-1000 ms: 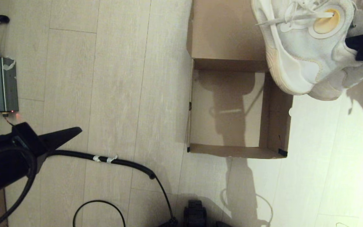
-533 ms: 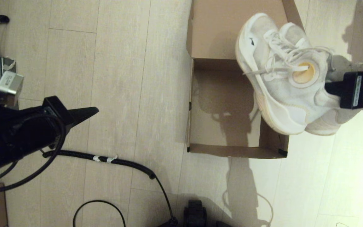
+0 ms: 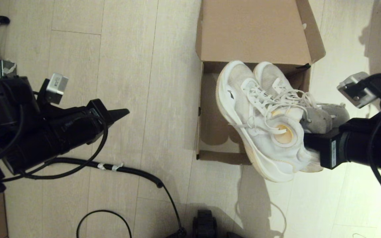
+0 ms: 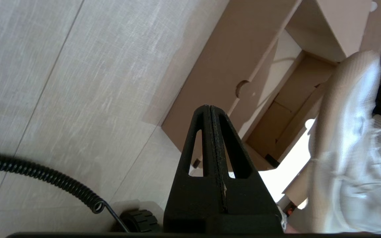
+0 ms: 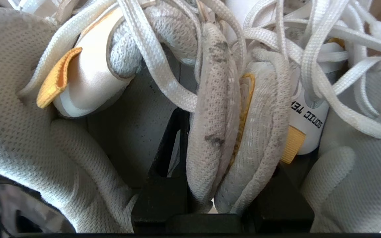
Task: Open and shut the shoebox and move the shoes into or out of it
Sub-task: Put the shoes into the shoe box
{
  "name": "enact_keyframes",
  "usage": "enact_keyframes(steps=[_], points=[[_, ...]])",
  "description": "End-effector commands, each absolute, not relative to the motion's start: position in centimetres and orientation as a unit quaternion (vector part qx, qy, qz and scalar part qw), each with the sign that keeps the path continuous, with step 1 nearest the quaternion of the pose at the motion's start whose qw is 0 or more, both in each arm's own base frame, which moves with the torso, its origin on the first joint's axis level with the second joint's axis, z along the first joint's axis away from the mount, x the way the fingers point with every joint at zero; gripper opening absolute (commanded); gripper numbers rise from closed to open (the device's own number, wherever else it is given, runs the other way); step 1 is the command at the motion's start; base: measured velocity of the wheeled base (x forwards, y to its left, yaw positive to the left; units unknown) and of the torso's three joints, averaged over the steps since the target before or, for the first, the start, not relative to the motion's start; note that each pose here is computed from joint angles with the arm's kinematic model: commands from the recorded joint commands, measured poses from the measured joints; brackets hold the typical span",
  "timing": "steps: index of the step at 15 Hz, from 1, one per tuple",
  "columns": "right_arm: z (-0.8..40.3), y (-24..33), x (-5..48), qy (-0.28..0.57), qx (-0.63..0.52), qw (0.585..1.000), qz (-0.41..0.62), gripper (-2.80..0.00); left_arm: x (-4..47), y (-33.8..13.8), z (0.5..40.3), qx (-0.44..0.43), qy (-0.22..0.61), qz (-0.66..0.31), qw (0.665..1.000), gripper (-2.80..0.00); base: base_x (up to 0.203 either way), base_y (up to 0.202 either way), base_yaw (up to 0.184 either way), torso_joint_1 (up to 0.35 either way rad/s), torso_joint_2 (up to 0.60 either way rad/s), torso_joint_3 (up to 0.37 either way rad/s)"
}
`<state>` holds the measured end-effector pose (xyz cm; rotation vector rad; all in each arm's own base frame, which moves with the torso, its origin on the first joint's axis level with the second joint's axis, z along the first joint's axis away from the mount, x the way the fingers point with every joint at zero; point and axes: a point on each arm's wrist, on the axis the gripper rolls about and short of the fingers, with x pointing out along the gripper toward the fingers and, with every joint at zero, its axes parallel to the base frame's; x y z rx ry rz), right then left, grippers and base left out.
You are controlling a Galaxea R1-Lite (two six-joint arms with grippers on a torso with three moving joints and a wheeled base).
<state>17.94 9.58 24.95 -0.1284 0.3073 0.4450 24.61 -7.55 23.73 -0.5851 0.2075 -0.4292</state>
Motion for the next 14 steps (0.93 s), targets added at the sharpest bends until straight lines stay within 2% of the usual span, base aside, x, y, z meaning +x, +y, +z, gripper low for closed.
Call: enact_keyframes(steps=[1, 8, 14], points=[[22.8, 10.2, 19.0, 0.18, -0.073, 0.956, 0.221, -2.8, 24.5, -7.8, 23.6, -0.286, 0.105, -0.213, 0.928, -2.8, 0.0, 0.0, 0.0, 0.0, 0.0, 0.0], [18.4, 13.2, 25.9, 0.147, -0.082, 0.968, 0.188, -2.8, 21.5, -7.1, 24.7, -0.263, 0.071, -0.217, 0.937, -2.8, 0.0, 0.0, 0.0, 0.0, 0.0, 0.0], [16.5, 12.8, 27.4, 0.148, -0.088, 0.971, 0.162, -2.8, 20.2, -6.4, 24.4, -0.263, 0.07, -0.213, 0.938, -2.8, 0.0, 0.0, 0.0, 0.0, 0.0, 0.0]])
